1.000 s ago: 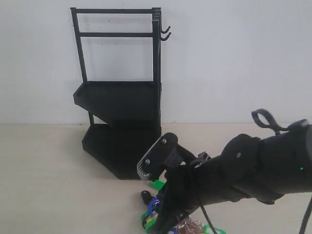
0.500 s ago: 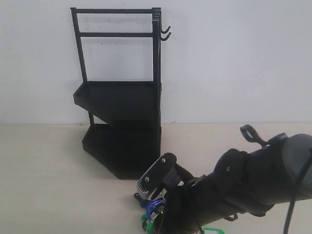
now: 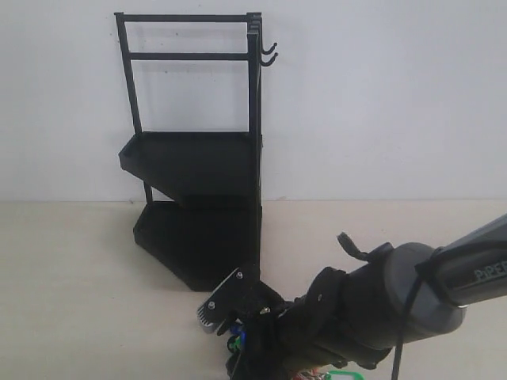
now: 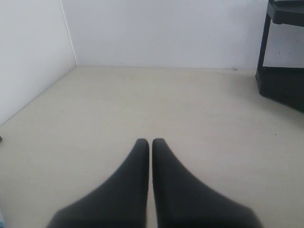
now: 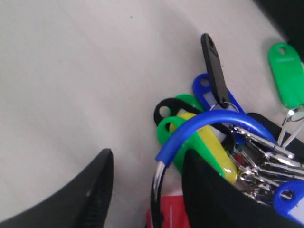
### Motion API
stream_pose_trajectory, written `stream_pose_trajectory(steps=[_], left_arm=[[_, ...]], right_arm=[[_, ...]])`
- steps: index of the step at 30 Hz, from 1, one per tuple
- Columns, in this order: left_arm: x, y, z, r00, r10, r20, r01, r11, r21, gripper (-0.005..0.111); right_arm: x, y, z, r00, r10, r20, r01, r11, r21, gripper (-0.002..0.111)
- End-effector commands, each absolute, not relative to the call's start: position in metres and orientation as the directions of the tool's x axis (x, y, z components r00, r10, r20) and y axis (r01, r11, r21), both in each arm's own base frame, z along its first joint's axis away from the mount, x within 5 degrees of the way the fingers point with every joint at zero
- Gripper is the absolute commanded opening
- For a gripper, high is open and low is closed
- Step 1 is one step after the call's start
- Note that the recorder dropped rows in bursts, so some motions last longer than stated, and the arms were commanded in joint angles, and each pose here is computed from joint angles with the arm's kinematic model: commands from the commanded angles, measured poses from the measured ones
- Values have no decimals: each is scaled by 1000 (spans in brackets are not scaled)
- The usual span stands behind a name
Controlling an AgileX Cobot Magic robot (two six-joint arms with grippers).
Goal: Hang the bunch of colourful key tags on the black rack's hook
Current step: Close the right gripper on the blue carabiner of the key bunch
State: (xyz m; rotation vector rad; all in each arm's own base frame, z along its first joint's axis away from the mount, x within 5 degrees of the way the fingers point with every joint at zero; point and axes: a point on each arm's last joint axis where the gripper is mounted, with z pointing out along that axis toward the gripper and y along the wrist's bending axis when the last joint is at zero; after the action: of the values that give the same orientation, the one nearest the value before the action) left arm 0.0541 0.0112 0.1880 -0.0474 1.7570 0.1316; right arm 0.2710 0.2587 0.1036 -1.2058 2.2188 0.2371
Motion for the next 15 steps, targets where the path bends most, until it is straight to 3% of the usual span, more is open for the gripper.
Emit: stream_pose_trajectory(steps=[1, 7, 9, 13, 15], left_arm=[[54, 11, 189, -182, 37, -983, -101, 993, 56, 4], [54, 11, 189, -182, 37, -983, -101, 993, 56, 4], [54, 11, 189, -182, 37, -983, -101, 993, 56, 4], [54, 11, 189, -182, 37, -983, -101, 993, 56, 4], [54, 11, 189, -182, 37, -983, -101, 993, 56, 4]], right_arm=[[270, 258, 93, -415, -720, -556, -815, 566, -125, 45], [269, 258, 93, -422, -718, -553, -816, 567, -113, 43], [269, 258, 93, -423, -719, -552, -817, 566, -110, 34], [269, 258, 93, -425, -717, -553, -815, 569, -111, 0], [270, 258, 93, -424, -716, -555, -813, 571, -116, 0]])
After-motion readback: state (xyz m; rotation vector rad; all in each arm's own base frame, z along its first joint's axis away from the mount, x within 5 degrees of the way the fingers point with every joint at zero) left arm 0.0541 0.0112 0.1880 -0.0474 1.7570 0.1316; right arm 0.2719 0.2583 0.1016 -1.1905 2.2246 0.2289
